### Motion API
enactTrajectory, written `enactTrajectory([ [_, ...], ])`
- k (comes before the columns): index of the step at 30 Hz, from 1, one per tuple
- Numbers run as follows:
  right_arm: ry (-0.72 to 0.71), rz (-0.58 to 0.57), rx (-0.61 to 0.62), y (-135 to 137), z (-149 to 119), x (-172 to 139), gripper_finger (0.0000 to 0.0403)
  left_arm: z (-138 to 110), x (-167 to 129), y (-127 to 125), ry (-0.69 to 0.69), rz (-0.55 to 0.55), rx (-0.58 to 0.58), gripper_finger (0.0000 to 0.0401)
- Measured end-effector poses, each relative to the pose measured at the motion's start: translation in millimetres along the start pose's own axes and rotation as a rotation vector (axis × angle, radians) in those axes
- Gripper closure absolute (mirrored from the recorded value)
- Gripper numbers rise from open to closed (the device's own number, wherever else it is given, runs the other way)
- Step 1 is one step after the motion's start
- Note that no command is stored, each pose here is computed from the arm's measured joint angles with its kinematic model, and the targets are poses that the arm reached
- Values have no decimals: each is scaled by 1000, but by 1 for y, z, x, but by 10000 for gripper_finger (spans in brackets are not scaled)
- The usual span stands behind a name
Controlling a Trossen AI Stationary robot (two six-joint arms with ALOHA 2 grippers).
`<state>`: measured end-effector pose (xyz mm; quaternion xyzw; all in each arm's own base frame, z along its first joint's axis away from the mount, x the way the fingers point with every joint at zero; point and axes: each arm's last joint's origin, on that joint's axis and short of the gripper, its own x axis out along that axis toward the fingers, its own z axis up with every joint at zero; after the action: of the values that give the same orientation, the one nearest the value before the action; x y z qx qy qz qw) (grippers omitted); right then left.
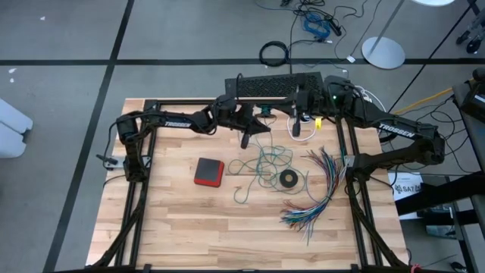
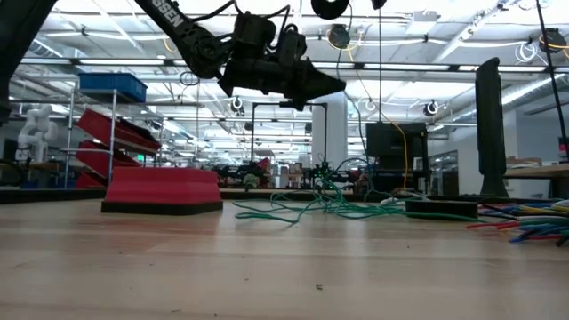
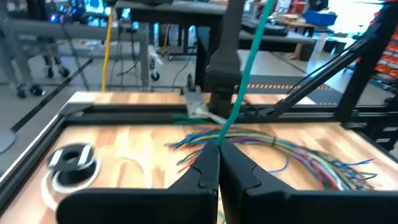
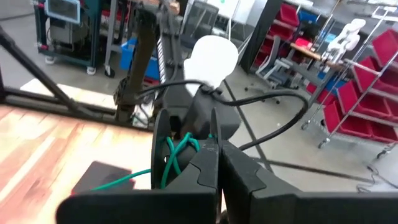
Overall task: Coiling cords
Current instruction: Coil the green wire cable on the spool
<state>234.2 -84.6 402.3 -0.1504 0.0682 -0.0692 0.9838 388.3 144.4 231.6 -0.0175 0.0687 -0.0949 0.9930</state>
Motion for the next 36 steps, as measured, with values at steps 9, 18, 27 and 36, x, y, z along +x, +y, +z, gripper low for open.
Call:
enactTrajectory([
  [9,158,52,-13,4,-19,7,403,1,-26,22,95,95,-29,400],
  [18,347,91,9,3,-53,36,403,28,-60,22,158,185,14,401],
  [27,462,-68,-56,-2,-67,49,403,23,-74,16,318,236,-3,401],
  [36,546,-51,-67,0,-82,59,403,24,-77,16,339,252,13,401],
])
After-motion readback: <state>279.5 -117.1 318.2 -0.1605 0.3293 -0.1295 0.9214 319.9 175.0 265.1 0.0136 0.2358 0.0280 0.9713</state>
